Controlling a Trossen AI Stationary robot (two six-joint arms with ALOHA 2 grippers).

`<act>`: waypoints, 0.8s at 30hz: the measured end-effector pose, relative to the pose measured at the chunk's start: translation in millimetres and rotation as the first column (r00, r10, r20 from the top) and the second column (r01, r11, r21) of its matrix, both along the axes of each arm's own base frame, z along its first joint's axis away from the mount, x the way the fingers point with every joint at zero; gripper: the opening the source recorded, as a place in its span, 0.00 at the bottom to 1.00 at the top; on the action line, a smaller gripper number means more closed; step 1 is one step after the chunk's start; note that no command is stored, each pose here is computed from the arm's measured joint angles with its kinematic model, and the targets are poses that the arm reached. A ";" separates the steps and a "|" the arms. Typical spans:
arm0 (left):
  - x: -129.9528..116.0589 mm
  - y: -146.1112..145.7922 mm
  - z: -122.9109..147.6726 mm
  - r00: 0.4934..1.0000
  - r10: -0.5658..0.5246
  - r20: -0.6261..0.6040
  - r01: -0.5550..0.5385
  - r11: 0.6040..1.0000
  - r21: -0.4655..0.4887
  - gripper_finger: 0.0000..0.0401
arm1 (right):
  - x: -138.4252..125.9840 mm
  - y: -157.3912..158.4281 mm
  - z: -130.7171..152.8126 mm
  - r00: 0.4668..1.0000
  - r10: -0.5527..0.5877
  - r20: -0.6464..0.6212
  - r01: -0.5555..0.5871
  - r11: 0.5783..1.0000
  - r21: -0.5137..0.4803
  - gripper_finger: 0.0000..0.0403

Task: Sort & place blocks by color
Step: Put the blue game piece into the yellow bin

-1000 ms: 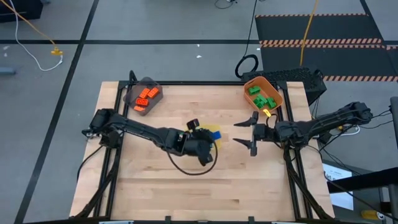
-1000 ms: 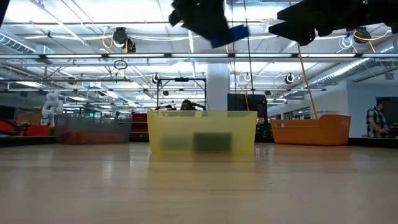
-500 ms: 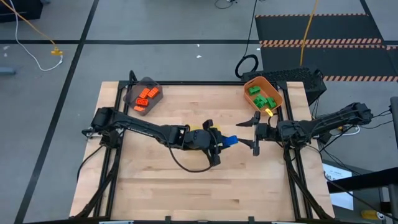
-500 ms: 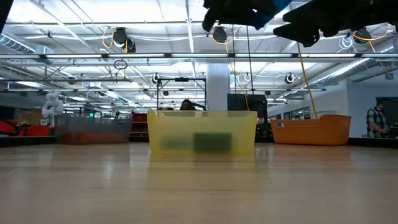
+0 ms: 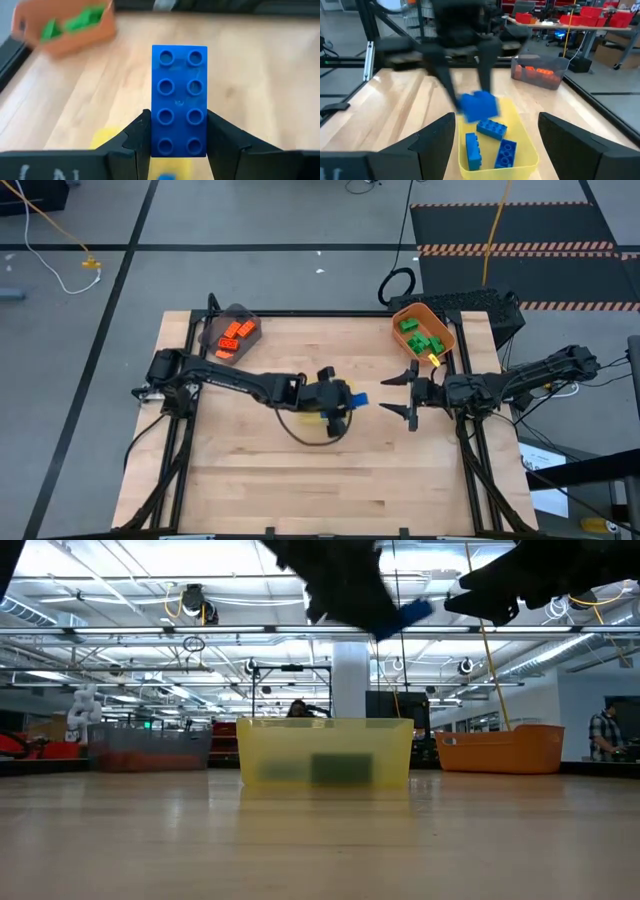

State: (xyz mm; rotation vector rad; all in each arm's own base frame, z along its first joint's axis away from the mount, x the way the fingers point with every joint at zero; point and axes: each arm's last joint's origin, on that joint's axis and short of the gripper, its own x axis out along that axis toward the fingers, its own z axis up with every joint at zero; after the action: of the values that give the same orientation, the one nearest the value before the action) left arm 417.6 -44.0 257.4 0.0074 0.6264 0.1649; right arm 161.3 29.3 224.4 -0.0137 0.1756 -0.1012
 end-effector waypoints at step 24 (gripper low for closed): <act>-73.6 39.6 -12.6 0.990 0.091 0.110 -0.082 0.993 -0.079 0.36 | -1.6 -14.6 20.8 0.974 -0.149 0.170 0.180 0.966 -0.187 0.69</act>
State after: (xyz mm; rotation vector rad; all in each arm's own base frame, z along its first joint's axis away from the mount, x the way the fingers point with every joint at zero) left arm 344.0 -4.4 244.7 -0.1001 0.5190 0.2247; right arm 159.7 14.6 245.3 -0.1931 0.0104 -0.2855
